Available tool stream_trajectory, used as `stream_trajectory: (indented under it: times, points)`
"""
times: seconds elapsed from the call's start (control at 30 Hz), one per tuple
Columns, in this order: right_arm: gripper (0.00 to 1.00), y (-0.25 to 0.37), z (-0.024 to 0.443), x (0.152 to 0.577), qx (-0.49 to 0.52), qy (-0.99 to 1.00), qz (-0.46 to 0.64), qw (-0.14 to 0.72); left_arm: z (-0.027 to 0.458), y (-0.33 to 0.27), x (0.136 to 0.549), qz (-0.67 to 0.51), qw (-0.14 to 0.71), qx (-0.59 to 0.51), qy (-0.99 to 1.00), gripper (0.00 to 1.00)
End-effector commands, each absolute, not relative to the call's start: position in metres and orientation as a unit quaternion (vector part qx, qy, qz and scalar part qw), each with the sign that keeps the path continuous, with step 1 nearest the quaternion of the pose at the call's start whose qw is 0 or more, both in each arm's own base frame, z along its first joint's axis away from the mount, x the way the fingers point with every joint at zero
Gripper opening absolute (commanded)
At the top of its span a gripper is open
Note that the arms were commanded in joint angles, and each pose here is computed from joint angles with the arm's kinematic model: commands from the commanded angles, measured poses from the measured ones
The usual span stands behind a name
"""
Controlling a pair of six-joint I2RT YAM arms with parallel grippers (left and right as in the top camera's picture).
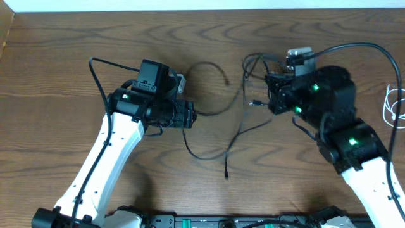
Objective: Untangle cables
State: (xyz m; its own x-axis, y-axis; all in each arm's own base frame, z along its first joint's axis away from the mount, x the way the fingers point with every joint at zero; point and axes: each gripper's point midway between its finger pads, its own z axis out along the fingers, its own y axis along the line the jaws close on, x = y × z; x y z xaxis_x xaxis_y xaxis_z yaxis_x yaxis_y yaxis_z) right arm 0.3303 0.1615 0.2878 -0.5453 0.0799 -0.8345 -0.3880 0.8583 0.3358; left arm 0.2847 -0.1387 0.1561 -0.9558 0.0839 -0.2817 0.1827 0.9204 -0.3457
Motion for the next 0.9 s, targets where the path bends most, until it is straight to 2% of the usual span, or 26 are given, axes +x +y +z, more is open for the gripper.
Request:
stream_trajectory:
  times: [0.0,0.03,0.17,0.2,0.23,0.3,0.37,0.43,0.67,0.77,0.87]
  points:
    - [0.01,0.186,0.321,0.312,-0.156,0.796,0.319,0.490,0.157,-0.137,0.287,-0.182,0.135,0.071,0.971,0.72]
    - [0.01,0.193,0.323,0.308,-0.170,0.789,0.338,0.483,0.157,-0.137,0.287,-0.183,0.137,0.071,0.971,0.72]
    - [0.02,0.153,0.258,0.325,-0.091,0.875,0.217,0.424,0.158,-0.139,0.288,-0.187,0.139,0.072,0.970,0.72]
    - [0.01,0.180,0.253,0.310,-0.149,0.866,0.276,0.389,0.158,-0.139,0.289,-0.187,0.140,0.073,0.970,0.72]
    - [0.01,0.213,0.263,0.286,-0.239,0.825,0.360,0.365,0.159,-0.139,0.290,-0.188,0.142,0.073,0.969,0.72]
    - [0.01,0.231,0.274,0.270,-0.281,0.793,0.408,0.354,0.160,-0.140,0.293,-0.189,0.149,0.074,0.968,0.72]
    - [0.01,0.224,0.273,0.282,-0.264,0.805,0.376,0.375,0.160,-0.140,0.293,-0.189,0.150,0.074,0.968,0.72]
    - [0.01,0.190,0.255,0.310,-0.166,0.861,0.280,0.390,0.160,-0.140,0.292,-0.189,0.147,0.074,0.968,0.72]
    - [0.01,0.159,0.208,0.287,-0.153,0.918,0.198,0.308,0.159,-0.140,0.292,-0.189,0.146,0.073,0.968,0.72]
    - [0.01,0.167,0.205,0.276,-0.168,0.917,0.222,0.285,0.160,-0.140,0.292,-0.189,0.147,0.073,0.968,0.72]
    - [0.01,0.193,0.227,0.265,-0.231,0.881,0.294,0.290,0.159,-0.140,0.292,-0.189,0.146,0.072,0.968,0.72]
